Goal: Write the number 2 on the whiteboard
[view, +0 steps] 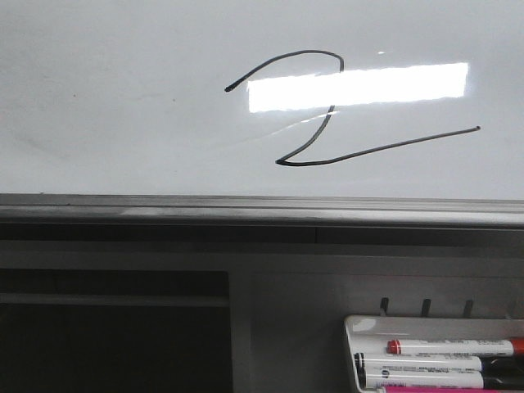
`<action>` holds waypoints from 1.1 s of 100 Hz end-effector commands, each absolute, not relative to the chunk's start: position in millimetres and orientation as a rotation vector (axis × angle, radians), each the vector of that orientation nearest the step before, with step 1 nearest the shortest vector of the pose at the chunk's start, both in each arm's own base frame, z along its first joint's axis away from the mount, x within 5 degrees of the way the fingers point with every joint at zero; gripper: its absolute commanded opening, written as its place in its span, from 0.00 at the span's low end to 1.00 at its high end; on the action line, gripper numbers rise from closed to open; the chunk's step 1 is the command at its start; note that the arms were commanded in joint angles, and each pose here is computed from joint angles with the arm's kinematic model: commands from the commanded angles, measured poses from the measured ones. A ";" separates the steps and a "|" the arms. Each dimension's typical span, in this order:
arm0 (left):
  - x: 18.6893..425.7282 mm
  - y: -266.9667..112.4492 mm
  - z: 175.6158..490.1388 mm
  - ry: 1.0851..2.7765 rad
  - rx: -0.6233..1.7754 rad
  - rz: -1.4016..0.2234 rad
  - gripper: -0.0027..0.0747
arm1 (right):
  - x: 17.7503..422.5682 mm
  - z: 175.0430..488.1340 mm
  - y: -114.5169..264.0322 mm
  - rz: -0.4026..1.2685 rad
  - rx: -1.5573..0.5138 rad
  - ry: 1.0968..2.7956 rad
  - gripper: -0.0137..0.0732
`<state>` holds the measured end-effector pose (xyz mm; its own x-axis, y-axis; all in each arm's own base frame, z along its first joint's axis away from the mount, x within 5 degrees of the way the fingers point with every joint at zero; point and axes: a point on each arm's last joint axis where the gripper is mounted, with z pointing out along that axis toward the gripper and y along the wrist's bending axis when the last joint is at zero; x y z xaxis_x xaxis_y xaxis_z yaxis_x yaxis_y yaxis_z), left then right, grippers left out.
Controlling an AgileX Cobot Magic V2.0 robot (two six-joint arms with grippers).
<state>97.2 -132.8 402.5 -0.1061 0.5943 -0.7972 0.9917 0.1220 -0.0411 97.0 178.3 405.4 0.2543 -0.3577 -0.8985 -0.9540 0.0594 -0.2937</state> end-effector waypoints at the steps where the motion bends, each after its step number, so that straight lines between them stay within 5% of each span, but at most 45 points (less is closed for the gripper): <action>1: 100.4 -136.6 417.1 1.713 1.455 -0.836 0.34 | 93.0 423.1 176.8 0.767 -1.421 1.239 0.08; 25: 105.8 -139.2 421.0 1.688 1.385 -0.834 0.34 | 95.0 419.1 180.4 0.778 -1.444 1.254 0.08; 40: 105.7 -139.2 421.0 1.686 1.386 -0.833 0.47 | 97.5 415.2 184.1 0.785 -1.460 1.269 0.08; 53: 105.7 -139.2 421.0 1.686 1.386 -0.833 0.48 | 98.9 413.8 185.7 0.786 -1.464 1.276 0.08; 67: 105.7 -139.2 421.0 1.686 1.386 -0.833 0.37 | 98.9 413.8 185.7 0.786 -1.464 1.276 0.08; 88: 108.6 -139.7 422.9 1.674 1.351 -0.818 0.02 | 98.7 414.0 185.8 0.792 -1.460 1.277 0.08; 94: 109.7 -139.8 423.7 1.669 1.338 -0.813 0.01 | 98.5 414.2 185.9 0.797 -1.458 1.277 0.08; 102: 111.2 -140.0 424.7 1.662 1.319 -0.805 0.01 | 98.8 414.5 186.0 0.796 -1.453 1.277 0.17; 110: 112.1 -140.1 425.4 1.658 1.308 -0.800 0.01 | 101.5 416.3 186.0 0.780 -1.419 1.278 0.39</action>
<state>103.6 -136.3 402.4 -0.0832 0.5796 -0.8106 0.9916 0.1290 -0.0096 107.3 186.1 402.2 0.2346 -0.3625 -0.9020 -0.9536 0.0944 -0.2860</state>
